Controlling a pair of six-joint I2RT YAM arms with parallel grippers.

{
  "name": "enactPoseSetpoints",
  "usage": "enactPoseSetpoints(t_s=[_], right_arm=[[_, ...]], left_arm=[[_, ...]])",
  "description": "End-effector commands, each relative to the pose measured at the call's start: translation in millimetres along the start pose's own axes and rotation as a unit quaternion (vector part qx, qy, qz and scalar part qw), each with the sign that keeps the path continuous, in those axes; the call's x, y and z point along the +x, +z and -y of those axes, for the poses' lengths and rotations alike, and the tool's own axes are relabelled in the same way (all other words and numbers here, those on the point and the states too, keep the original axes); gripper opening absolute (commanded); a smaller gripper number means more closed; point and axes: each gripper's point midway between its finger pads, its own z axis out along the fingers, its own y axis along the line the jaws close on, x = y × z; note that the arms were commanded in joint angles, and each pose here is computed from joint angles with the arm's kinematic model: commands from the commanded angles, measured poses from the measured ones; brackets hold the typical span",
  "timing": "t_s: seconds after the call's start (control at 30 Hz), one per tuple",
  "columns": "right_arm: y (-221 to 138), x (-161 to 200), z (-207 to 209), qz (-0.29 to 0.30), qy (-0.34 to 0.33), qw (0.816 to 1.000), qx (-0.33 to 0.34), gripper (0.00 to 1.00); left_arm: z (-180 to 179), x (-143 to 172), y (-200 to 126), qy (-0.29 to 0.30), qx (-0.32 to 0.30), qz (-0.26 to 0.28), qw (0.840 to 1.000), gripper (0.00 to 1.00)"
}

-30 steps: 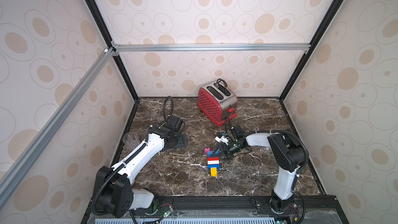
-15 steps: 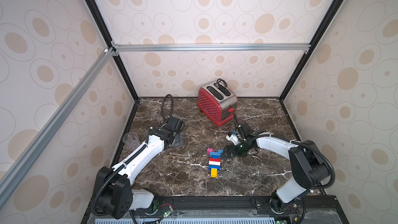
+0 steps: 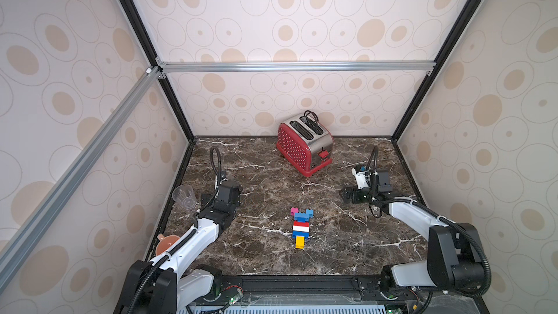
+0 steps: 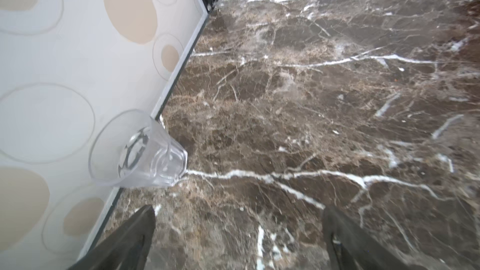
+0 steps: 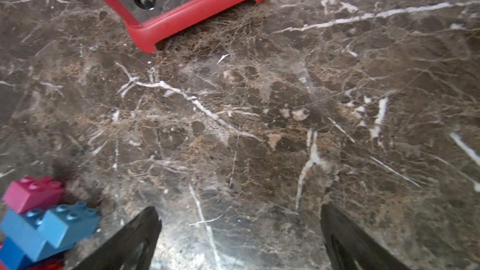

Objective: Assemble a carrot with lego
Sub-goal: Reset both arms

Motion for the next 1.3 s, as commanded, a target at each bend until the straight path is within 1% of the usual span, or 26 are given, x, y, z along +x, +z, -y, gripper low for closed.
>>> enactPoseSetpoints(t_s=[0.0,0.03,0.13,0.17,0.27,0.37,0.4,0.43,0.5,0.57,0.67,0.7,0.73,0.77,0.8,0.83,0.9,0.97,1.0,1.07,1.17,1.27], right_arm=[[2.6,-27.6,17.2,0.090,-0.042,0.995,0.028,1.00],[4.2,-27.1,20.1,0.103,-0.043,0.993,0.032,1.00],[2.8,-29.5,16.9,0.151,-0.065,0.986,0.027,1.00],[-1.7,-29.8,15.0,0.160,-0.077,0.984,0.027,1.00],[-11.2,-34.6,19.0,0.210,-0.086,0.973,0.044,1.00],[-6.8,-24.5,17.4,0.221,-0.094,0.970,0.034,0.99],[-7.6,-26.5,19.0,0.235,-0.093,0.967,0.039,0.99],[-8.0,-27.9,19.7,0.241,-0.091,0.966,0.039,0.99],[-7.1,-24.7,20.7,0.223,-0.088,0.970,0.040,0.99],[-6.7,-26.4,22.2,0.230,-0.087,0.968,0.043,0.99],[-1.4,-22.8,26.1,0.219,-0.081,0.971,0.049,0.99],[1.7,-22.5,24.7,0.231,-0.083,0.968,0.041,0.99],[1.2,-24.5,29.4,0.247,-0.074,0.965,0.044,0.99],[2.3,-21.7,30.0,0.239,-0.073,0.967,0.045,0.99],[2.8,-18.5,28.7,0.222,-0.075,0.971,0.042,0.99],[1.6,-19.1,28.3,0.220,-0.076,0.972,0.041,0.99],[1.1,-21.5,28.2,0.239,-0.078,0.967,0.042,0.99],[2.1,-19.1,28.0,0.228,-0.076,0.970,0.041,0.99],[2.3,-18.5,28.2,0.220,-0.075,0.972,0.041,0.99],[2.1,-20.7,28.5,0.230,-0.076,0.969,0.041,0.99],[2.6,-19.0,29.1,0.220,-0.074,0.972,0.043,0.99],[2.6,-19.9,28.5,0.226,-0.075,0.970,0.041,0.99]], left_arm=[[-6.0,-30.4,4.7,0.019,-0.020,0.079,0.996,0.99],[-5.8,-27.4,8.1,0.022,-0.020,0.084,0.996,0.99],[-8.2,-18.8,17.2,0.001,-0.016,0.106,0.994,0.99],[-10.3,-17.8,20.7,-0.012,-0.018,0.113,0.993,0.99],[-3.3,-21.4,30.6,-0.024,-0.005,0.134,0.991,0.99],[2.1,-29.1,43.3,-0.004,-0.015,0.144,0.989,0.99],[2.0,-29.2,48.3,-0.001,-0.017,0.146,0.989,0.99],[0.4,-27.4,54.5,-0.010,-0.017,0.145,0.989,0.99],[-4.4,-21.9,62.8,-0.032,-0.012,0.144,0.989,0.99],[-7.3,-19.1,68.5,-0.041,-0.001,0.126,0.991,0.99],[-7.3,-16.7,72.8,-0.050,0.011,0.122,0.991,0.99],[-8.0,-14.6,74.6,-0.056,0.017,0.124,0.991,0.99],[-6.2,-11.8,77.4,-0.056,0.018,0.130,0.990,0.99],[-3.8,-13.4,79.6,-0.054,0.021,0.139,0.989,0.99],[-3.3,-11.0,81.0,-0.052,0.021,0.126,0.990,0.99],[-3.9,-9.4,80.0,-0.050,0.022,0.117,0.992,0.99],[-7.7,-11.6,79.6,-0.058,0.011,0.129,0.990,0.99],[-7.0,-9.4,81.5,-0.056,0.011,0.114,0.992,0.99],[-8.2,-9.4,79.8,-0.057,0.010,0.121,0.991,0.99],[-7.6,-9.7,80.8,-0.057,0.010,0.119,0.991,0.99],[-6.9,-10.4,81.5,-0.056,0.011,0.118,0.991,0.99],[-5.0,-10.6,86.0,-0.056,0.018,0.109,0.992,0.99]])
